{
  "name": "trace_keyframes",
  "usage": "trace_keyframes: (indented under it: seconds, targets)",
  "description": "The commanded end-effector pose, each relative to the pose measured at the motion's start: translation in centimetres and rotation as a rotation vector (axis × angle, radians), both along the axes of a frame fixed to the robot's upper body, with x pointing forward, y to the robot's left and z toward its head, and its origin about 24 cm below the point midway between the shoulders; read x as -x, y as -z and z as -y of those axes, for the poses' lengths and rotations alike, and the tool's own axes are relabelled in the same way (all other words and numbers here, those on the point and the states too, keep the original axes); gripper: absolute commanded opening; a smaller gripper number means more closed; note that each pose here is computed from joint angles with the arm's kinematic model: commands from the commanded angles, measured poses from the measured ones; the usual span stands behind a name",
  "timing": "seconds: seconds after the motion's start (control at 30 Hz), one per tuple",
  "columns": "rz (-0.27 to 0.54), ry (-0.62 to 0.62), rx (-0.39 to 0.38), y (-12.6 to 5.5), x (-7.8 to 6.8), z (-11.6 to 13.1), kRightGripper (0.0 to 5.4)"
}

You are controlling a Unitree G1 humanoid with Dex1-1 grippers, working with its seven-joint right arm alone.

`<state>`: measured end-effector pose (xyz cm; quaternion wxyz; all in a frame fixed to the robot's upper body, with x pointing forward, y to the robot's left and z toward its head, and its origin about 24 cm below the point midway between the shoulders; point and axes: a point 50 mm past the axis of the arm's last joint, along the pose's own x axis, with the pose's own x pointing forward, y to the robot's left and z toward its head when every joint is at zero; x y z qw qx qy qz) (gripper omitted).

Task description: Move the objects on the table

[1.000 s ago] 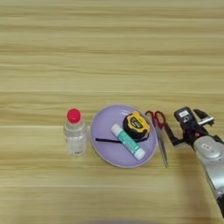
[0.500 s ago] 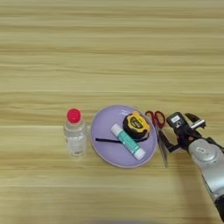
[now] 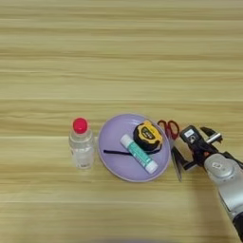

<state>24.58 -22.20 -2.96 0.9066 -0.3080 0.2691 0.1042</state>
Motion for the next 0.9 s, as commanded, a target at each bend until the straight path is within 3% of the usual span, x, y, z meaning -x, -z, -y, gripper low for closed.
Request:
trace_keyframes:
  seconds: [0.03,0.53,0.9]
  targets:
    - [0.098,-0.034,0.027,-2.2,-1.7,0.3,5.39]
    - [0.109,-0.085,-0.036,-2.2,-1.4,-1.4,5.39]
    - [0.131,-0.08,-0.032,-2.5,-1.5,-1.4,5.39]
